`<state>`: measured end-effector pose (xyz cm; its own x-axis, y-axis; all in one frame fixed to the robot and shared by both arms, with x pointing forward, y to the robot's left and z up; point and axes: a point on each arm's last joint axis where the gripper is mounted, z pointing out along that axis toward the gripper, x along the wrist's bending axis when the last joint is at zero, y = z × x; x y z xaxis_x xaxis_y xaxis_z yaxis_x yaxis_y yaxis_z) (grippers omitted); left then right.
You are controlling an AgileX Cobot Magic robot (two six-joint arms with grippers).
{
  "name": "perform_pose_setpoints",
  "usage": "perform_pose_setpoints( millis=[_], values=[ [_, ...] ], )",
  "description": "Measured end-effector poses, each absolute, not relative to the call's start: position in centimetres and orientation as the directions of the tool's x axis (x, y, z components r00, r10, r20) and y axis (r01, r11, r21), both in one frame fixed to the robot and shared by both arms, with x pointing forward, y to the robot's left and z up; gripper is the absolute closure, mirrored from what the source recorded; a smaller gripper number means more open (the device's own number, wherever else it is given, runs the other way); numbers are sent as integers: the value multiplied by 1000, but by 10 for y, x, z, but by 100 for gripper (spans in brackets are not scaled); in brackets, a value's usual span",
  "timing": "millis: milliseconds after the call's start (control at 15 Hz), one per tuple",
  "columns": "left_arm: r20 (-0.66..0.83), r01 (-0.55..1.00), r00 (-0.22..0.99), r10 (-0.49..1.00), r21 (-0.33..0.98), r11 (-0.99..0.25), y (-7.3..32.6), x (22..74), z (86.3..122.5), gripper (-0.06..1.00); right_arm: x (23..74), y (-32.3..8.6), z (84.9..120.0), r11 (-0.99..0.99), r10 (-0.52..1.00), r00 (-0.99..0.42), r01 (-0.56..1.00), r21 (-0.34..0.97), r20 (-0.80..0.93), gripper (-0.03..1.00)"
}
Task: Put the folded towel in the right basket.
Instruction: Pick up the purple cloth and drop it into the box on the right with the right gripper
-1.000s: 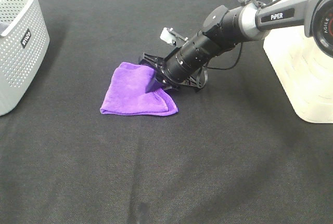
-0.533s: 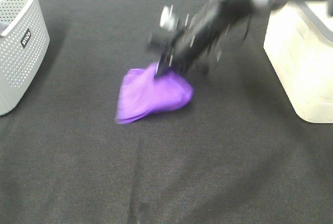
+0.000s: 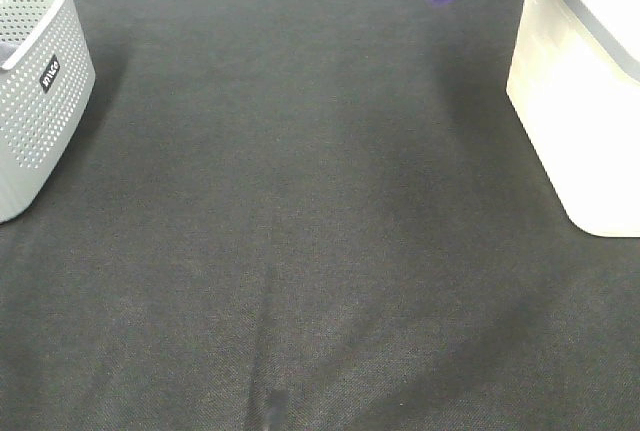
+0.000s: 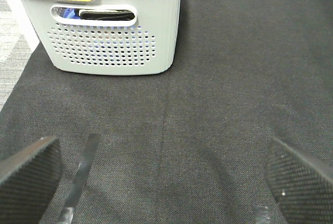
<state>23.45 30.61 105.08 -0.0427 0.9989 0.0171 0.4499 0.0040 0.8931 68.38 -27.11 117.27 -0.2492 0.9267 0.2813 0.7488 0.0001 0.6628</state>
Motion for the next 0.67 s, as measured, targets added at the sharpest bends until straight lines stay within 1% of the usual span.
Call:
perform_pose_setpoints(
  millis=[67, 200, 333, 400, 467, 533, 600, 667],
  values=[
    [17, 450, -43, 999, 893, 4, 306, 234, 1051, -4, 683, -297, 1180, -27, 951, -191, 733, 679, 244, 89],
    [17, 450, -43, 999, 893, 4, 306, 234, 1051, -4, 680, -342, 1181, -96, 972, -80, 728, 679, 223, 89],
    [17, 450, -43, 999, 893, 4, 306, 234, 1051, -4, 676, -370, 1180, -124, 982, -10, 725, 677, 191, 89],
    [17, 450, -43, 999, 893, 4, 306, 234, 1051, -4, 675, -379, 1178, -108, 990, 22, 732, 672, 136, 89],
    [17, 450, -43, 999, 893, 4, 306, 234, 1051, -4, 676, -389, 1172, -78, 997, 64, 752, 654, 46, 89],
    [17, 450, -43, 999, 893, 4, 306, 234, 1051, -4, 679, -393, 1166, -74, 997, 81, 764, 641, 18, 83],
    [17, 450, -43, 999, 893, 4, 306, 234, 1051, -4, 684, -395, 1157, -82, 996, 90, 776, 625, 20, 70],
    [17, 450, -43, 999, 893, 4, 306, 234, 1051, -4, 687, -395, 1152, -90, 995, 93, 782, 616, 28, 50]
  ],
)
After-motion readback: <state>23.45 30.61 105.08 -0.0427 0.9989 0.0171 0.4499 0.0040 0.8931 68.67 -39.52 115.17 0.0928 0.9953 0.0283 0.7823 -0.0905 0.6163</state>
